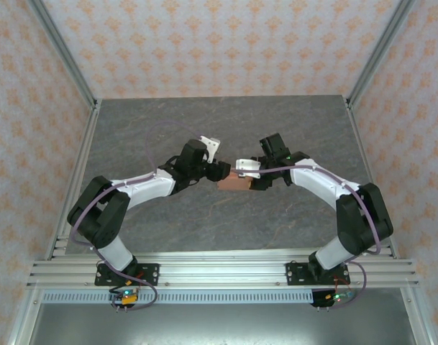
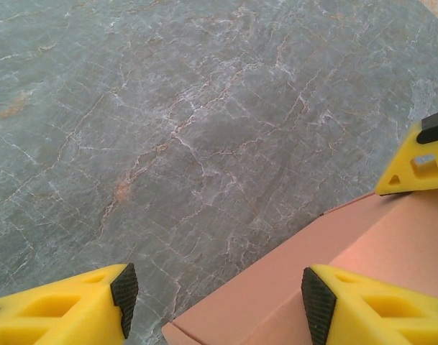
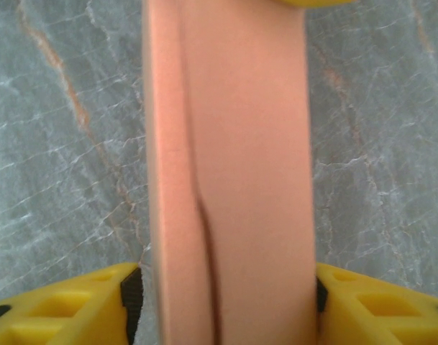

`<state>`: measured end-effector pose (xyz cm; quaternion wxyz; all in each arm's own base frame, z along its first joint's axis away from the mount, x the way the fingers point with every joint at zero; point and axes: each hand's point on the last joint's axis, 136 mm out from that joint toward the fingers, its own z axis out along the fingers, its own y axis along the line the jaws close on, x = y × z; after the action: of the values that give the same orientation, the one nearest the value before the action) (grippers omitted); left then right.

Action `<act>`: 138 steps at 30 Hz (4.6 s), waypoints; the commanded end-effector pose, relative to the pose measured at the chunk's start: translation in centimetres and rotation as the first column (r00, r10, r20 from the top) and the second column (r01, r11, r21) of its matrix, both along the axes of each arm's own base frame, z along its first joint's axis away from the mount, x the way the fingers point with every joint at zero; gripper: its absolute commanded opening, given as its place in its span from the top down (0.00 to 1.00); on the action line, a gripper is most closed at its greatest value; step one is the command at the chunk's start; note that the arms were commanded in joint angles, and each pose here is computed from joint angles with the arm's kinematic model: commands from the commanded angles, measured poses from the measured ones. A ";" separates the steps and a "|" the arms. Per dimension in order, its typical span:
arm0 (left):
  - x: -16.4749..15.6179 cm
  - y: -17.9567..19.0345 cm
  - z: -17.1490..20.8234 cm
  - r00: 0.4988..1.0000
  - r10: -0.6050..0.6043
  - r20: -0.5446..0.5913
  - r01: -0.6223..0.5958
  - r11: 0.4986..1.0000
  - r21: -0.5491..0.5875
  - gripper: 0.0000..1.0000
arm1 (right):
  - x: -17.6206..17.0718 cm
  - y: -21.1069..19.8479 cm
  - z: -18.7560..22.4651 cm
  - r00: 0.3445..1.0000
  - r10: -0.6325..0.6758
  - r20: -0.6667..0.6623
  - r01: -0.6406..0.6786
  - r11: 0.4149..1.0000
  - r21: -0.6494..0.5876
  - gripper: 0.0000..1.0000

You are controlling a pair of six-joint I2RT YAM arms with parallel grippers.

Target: Fold the paper box

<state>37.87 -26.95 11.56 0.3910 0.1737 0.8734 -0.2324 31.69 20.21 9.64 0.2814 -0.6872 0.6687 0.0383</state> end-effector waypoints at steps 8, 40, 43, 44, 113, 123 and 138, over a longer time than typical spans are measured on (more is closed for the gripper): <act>-0.4 2.2 -4.7 0.990 0.101 -0.102 -0.080 0.979 0.188 0.37 | -2.4 0.2 6.1 0.994 0.048 0.101 -0.066 0.980 0.186 0.21; -1.3 1.8 -4.4 0.990 0.098 -0.099 -0.075 0.974 0.213 0.36 | -3.9 0.2 4.1 0.990 0.134 -0.052 -0.124 0.980 0.159 0.41; -1.3 1.6 -4.0 0.991 0.088 -0.097 -0.067 0.977 0.202 0.35 | -2.8 -1.2 0.4 0.991 0.069 -0.113 -0.060 0.995 0.077 0.41; -1.4 1.4 -3.9 0.992 0.075 -0.100 -0.054 0.979 0.196 0.35 | -3.0 -1.9 -0.6 0.987 0.054 -0.151 -0.049 0.998 0.040 0.41; -7.2 3.4 -1.7 0.981 -0.187 0.048 0.148 0.886 0.439 0.31 | 1.3 0.5 17.0 0.958 -0.260 0.122 0.125 0.761 0.636 0.01; -9.4 5.3 0.4 0.982 -0.135 0.133 0.063 0.892 0.447 0.29 | 4.6 -5.5 19.6 0.766 -0.643 -0.018 0.455 0.522 0.722 0.01; -8.2 15.9 10.8 0.843 0.185 0.506 -0.420 0.814 0.402 0.00 | 0.1 -16.3 14.0 0.280 -0.931 -0.233 0.546 -0.045 0.837 0.01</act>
<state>29.15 -13.54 22.11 0.5377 0.1765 0.8230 0.0488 32.14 6.66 24.29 0.6371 -0.0524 0.7678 0.0431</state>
